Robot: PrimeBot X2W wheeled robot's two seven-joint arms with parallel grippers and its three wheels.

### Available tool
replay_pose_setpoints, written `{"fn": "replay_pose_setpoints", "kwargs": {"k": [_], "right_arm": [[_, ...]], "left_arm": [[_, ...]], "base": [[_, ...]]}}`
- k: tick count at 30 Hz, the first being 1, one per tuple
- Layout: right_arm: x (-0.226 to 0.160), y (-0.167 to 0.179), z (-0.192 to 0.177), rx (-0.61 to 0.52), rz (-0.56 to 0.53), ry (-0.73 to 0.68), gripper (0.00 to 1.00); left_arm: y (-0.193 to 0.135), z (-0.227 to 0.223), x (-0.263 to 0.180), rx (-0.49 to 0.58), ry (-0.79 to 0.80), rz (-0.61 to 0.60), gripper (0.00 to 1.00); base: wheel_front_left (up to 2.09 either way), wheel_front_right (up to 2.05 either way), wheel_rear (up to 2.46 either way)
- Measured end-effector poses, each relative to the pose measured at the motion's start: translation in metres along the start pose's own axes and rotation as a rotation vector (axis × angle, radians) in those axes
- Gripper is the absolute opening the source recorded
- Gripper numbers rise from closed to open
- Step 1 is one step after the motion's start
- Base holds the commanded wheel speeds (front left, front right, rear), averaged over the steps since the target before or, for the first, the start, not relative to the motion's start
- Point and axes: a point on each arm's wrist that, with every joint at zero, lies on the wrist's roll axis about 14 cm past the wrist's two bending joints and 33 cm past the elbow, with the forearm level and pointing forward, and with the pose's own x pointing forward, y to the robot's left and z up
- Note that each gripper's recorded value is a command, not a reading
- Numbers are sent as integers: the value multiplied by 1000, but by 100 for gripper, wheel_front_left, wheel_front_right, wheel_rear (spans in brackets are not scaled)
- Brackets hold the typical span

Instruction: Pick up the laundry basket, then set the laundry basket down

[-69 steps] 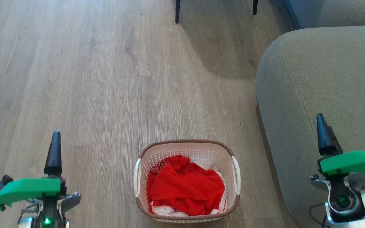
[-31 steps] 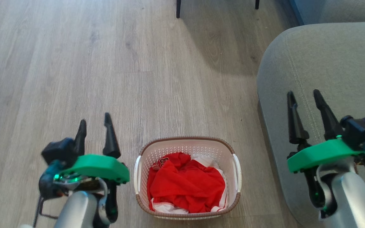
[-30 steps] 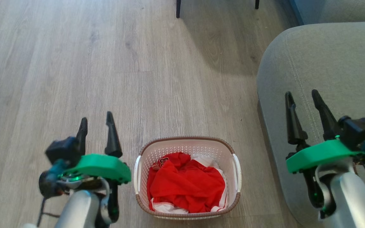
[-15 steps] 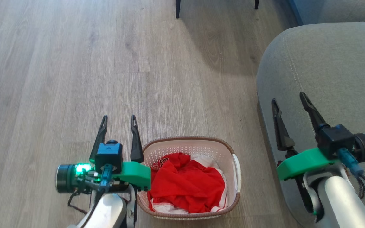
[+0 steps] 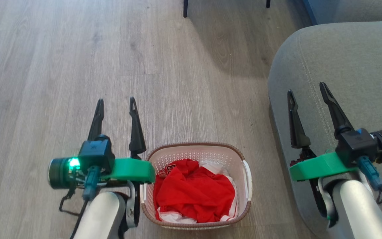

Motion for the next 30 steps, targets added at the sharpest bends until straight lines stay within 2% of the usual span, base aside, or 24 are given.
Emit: {"fn": "replay_pose_setpoints", "kwargs": {"k": [8, 13, 18, 30], "right_arm": [[-6, 2, -20, 22, -10, 51, 100], [-16, -3, -45, 80, -40, 131, 100], [-23, -4, -59, 92, -50, 180, 100], [-29, -5, -70, 97, -62, 220, 100]], "left_arm": [[2, -10, -6, 17, 10, -37, 100], [14, -24, -10, -24, 60, -29, 100], [16, -48, -21, -65, 145, -25, 100], [16, -64, -27, -71, 201, -34, 100]], "base": [[0, 0, 0], [0, 0, 0], [0, 0, 0], [0, 0, 0]]}}
